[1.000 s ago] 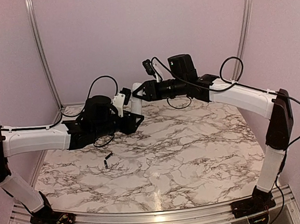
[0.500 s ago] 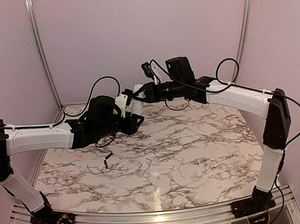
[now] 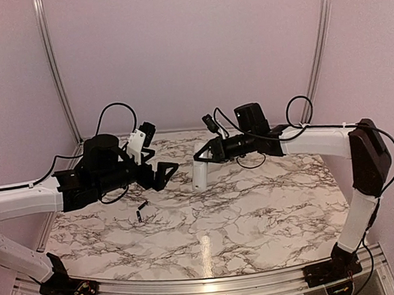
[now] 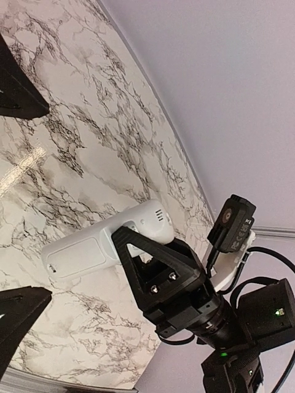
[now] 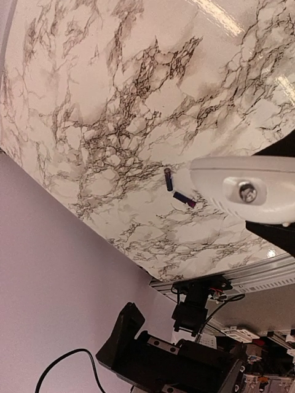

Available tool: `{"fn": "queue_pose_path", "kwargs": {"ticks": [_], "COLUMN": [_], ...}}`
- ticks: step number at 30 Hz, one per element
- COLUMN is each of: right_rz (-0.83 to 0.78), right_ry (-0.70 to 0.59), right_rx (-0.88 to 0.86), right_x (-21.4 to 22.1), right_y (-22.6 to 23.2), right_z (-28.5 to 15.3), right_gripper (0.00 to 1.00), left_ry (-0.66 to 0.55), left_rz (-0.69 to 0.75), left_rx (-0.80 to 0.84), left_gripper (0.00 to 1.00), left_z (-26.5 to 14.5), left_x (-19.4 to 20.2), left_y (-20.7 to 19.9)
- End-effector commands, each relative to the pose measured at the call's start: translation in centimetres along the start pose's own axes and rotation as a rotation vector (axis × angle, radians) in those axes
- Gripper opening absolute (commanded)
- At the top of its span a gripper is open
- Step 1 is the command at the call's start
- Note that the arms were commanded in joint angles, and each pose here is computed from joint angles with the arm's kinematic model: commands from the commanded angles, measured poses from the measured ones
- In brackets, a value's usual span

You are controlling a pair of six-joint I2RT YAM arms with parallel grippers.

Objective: Load the batteries into the remote control
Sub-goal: Pass from the left arm to the right, then remove the battery cover from the remote control.

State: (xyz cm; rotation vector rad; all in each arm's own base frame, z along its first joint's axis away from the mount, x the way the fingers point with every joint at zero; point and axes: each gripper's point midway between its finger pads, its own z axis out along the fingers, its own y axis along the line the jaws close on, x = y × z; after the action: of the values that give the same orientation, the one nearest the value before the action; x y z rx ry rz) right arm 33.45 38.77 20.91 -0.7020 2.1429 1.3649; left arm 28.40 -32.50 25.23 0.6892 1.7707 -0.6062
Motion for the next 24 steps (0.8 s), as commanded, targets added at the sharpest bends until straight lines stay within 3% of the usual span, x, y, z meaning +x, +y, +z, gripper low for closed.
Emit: {"fn": "queue_pose_path", "kwargs": {"ticks": [1,11,24], "right_rz": [-0.074,0.039,0.12], "right_ry": [-0.007,0.064,0.141], "right_rx": [-0.147,-0.185,-0.179], "right_x": [0.0,5.3,10.3], "right_y": [3.7,1.9,0.7], "right_z": [-1.3,-0.9,2.0], "right_gripper": [0.0,0.0,0.0], "left_ry": [0.02,0.026,0.077], "left_rz": [0.142,0.499,0.679], "left_rx": [0.028,0.169,0.285], "left_gripper": [0.99,0.9,0.7], "left_z": [-1.2,-2.3,0.0], "left_x": [3.5,9.3,12.3], "left_y": [-0.7,-6.4,-11.1]}}
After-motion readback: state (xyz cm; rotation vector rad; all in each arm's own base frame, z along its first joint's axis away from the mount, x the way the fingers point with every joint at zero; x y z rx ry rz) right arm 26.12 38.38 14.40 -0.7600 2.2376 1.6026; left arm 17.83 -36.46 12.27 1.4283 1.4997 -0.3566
